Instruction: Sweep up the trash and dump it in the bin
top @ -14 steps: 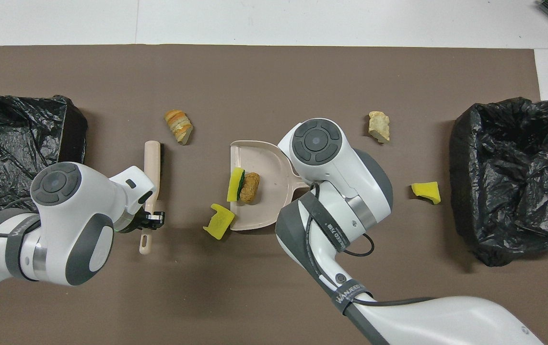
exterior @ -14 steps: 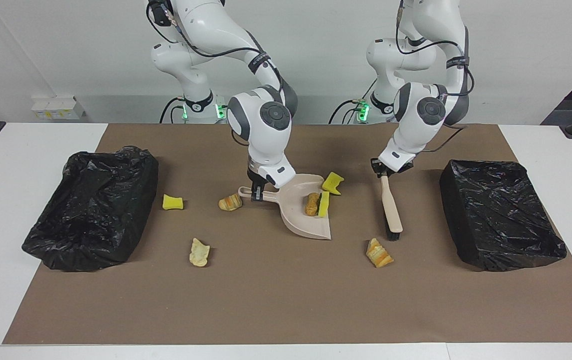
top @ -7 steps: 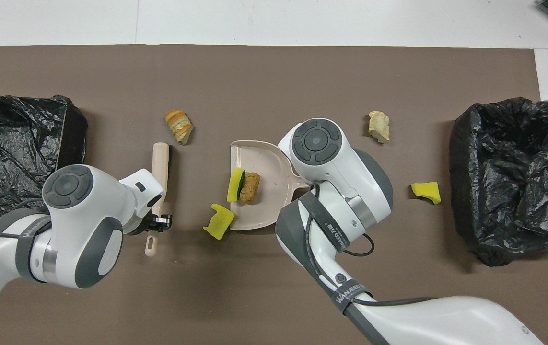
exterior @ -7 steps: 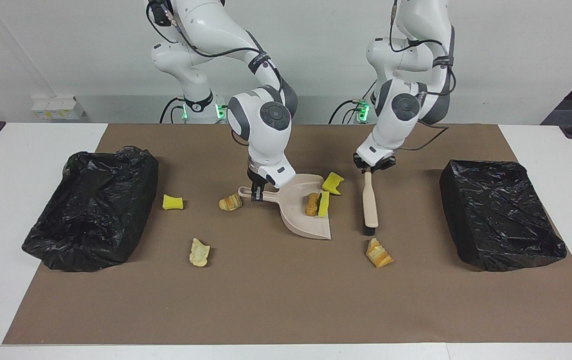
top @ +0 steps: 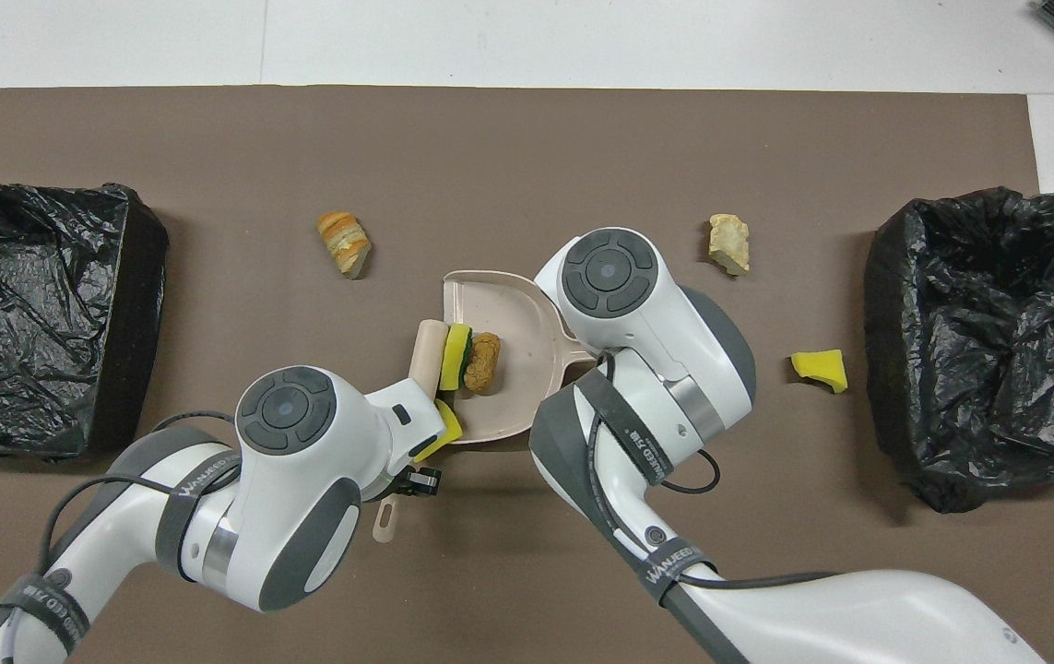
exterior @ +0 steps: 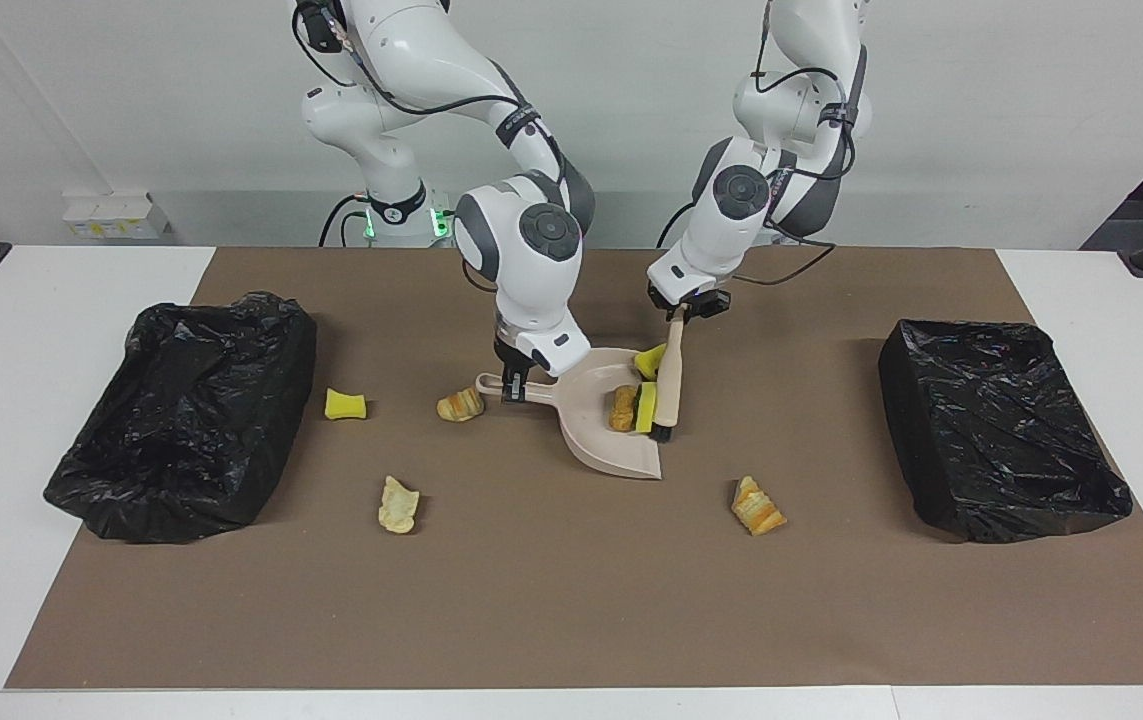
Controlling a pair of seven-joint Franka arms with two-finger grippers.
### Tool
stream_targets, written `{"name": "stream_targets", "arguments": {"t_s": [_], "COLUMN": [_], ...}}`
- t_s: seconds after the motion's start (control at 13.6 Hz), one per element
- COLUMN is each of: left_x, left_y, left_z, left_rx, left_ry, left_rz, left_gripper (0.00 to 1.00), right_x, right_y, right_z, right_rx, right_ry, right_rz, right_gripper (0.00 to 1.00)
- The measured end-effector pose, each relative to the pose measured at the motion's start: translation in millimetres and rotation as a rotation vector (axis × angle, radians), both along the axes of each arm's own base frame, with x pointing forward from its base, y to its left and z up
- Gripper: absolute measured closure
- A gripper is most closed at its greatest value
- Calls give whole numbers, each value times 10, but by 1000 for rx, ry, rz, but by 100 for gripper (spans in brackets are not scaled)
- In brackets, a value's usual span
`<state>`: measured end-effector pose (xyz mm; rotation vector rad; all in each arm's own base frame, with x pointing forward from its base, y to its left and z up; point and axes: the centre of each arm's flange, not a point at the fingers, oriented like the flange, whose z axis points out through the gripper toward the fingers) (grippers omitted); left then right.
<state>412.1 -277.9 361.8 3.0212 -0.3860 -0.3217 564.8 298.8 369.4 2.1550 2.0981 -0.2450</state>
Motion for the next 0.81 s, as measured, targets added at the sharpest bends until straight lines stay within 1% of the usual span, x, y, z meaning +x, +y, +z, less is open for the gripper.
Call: {"name": "stream_targets", "arguments": {"t_s": [0.15,0.29,0.44,0.59,0.81], "left_x": [160,385,622,828,1137], "left_y": [81,242,547,905,1332], "left_z": [188,434,528,459,159], "left_rx": [-13,-29,-32,-8,26], "left_ry": [-16,-36,-62,-83,-116], "left_rz": [30,75,120,106,85], "left_gripper": [74,74,74,74,74], "right_x": [0,-1,-1,-1,-1], "right_y": [0,-1,-1,0,-1], "right_z": [-1,-1,-2,-2,-2], "right_rx": [0,0,0,0,0], "right_ry": [0,0,0,0,0], "right_rz": [0,0,0,0,0], "right_gripper": [68,68,68,68,68]}}
